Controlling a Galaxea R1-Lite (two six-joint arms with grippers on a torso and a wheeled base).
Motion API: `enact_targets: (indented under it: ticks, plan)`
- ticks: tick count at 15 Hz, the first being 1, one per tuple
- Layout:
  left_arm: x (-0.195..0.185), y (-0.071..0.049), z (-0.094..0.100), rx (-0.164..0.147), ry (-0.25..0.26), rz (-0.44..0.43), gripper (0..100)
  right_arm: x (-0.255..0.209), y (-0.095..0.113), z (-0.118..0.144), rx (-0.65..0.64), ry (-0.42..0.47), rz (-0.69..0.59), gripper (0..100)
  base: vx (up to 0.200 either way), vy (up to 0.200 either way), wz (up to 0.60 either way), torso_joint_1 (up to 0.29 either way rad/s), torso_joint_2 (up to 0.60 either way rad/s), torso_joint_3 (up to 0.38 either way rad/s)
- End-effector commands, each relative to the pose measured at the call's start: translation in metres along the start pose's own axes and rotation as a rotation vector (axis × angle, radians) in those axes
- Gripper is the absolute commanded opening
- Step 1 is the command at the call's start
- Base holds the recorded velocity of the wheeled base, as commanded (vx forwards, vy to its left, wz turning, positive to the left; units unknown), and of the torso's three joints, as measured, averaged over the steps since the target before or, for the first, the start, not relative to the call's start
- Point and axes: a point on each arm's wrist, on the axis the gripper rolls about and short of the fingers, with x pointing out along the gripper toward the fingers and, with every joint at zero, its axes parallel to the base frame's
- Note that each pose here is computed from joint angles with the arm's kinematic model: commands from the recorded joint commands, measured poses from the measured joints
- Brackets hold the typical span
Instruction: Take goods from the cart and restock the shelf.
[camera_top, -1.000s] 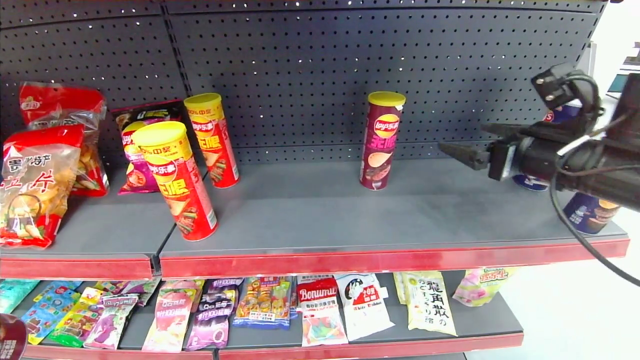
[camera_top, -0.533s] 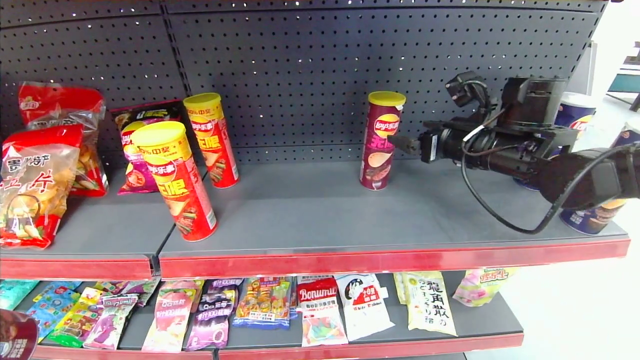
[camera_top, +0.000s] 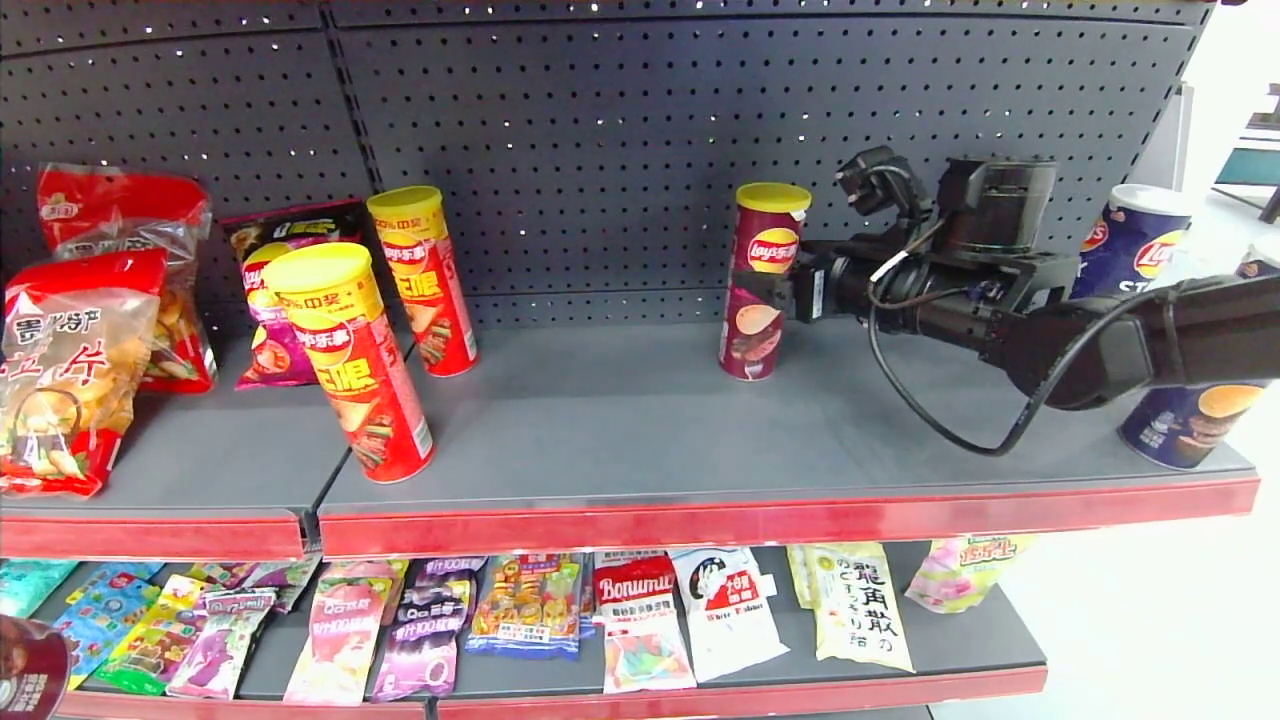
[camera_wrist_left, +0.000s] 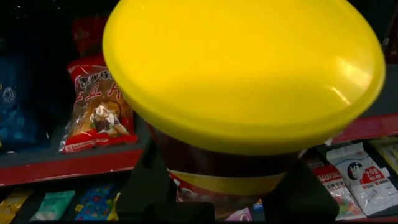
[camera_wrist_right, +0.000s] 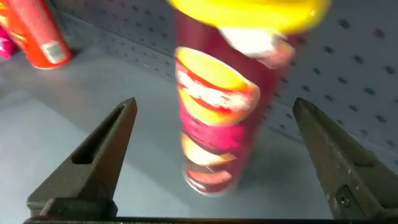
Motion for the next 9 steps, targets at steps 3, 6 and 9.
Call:
enact_targets:
  ticks: [3, 6, 9]
  plan:
    - [0.000, 0.000, 0.000, 0.000, 0.002, 0.000, 0, 0.021, -0.003, -0.002, -0.006, -0.017, -0.003, 100, 0.000, 0.000, 0.00, 0.000, 0.00, 0.000]
    - [0.001, 0.000, -0.001, 0.001, 0.008, -0.001, 0, 0.032, -0.004, -0.002, -0.008, -0.031, -0.005, 100, 0.000, 0.000, 0.00, 0.000, 0.00, 0.000]
    - [0.001, 0.000, -0.001, 0.001, 0.009, -0.003, 0, 0.036, -0.005, -0.006, -0.007, -0.023, -0.006, 100, 0.000, 0.000, 0.00, 0.000, 0.00, 0.000]
